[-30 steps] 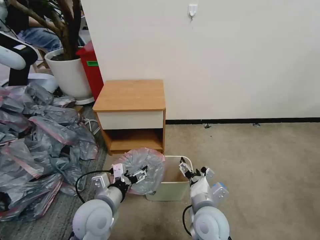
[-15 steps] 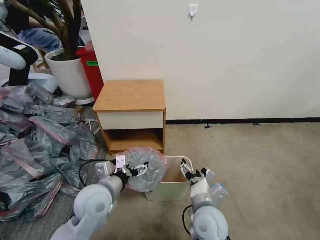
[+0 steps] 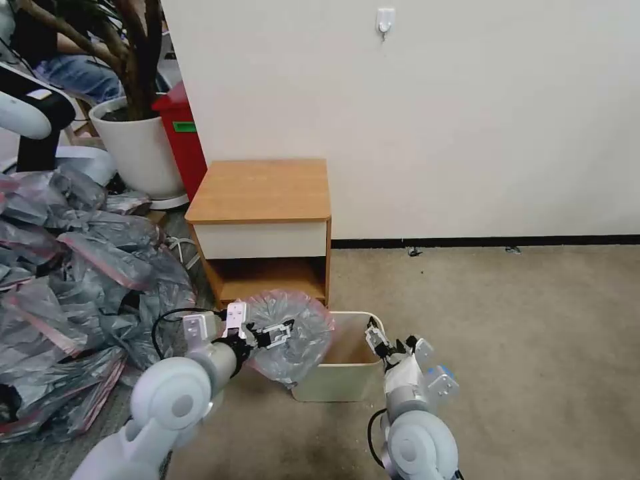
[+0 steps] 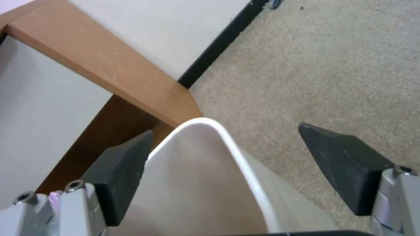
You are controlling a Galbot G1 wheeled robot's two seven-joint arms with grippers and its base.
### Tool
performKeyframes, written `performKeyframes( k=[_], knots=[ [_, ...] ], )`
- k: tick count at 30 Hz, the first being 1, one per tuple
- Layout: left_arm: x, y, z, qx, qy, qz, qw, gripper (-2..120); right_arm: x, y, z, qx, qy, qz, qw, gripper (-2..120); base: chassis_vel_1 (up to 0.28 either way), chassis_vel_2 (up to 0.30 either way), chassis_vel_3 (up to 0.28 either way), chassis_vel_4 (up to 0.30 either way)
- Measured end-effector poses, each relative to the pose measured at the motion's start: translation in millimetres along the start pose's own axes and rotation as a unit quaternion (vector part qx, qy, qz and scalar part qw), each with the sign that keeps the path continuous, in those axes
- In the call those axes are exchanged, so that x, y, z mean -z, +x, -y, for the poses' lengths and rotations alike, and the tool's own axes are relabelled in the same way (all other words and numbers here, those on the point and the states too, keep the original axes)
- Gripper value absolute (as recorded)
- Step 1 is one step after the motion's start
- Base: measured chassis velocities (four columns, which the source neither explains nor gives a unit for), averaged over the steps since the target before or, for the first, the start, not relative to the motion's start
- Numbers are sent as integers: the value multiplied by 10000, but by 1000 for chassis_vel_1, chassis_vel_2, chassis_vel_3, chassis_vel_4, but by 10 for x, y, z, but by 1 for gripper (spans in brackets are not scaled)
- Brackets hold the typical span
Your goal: Pick up the garbage bag from the table and place it over the trash can.
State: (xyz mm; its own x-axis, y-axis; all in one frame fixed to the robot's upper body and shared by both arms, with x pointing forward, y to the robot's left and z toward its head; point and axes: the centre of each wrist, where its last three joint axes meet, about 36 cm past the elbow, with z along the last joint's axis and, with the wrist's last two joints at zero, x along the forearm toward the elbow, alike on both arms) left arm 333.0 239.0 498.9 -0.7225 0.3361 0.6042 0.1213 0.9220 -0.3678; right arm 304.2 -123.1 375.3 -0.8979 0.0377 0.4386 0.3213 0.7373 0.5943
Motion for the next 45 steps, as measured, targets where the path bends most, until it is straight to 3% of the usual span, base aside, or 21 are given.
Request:
performKeyframes(
  k=[8,19,45],
  knots=[
    [-38,17,-65,260,3,-102,9996,100,-36,-5,21,-54,-24,-7,10000,85,0,0,0,0],
    [-114,-235,-86,605,-37,-295,9977,84,-57,-15,32,-88,-23,0,10000,81,0,0,0,0],
    [-260,-646,42,806,-289,-773,9933,85,-56,-82,111,-198,12,61,9998,76,0,0,0,0]
  ],
)
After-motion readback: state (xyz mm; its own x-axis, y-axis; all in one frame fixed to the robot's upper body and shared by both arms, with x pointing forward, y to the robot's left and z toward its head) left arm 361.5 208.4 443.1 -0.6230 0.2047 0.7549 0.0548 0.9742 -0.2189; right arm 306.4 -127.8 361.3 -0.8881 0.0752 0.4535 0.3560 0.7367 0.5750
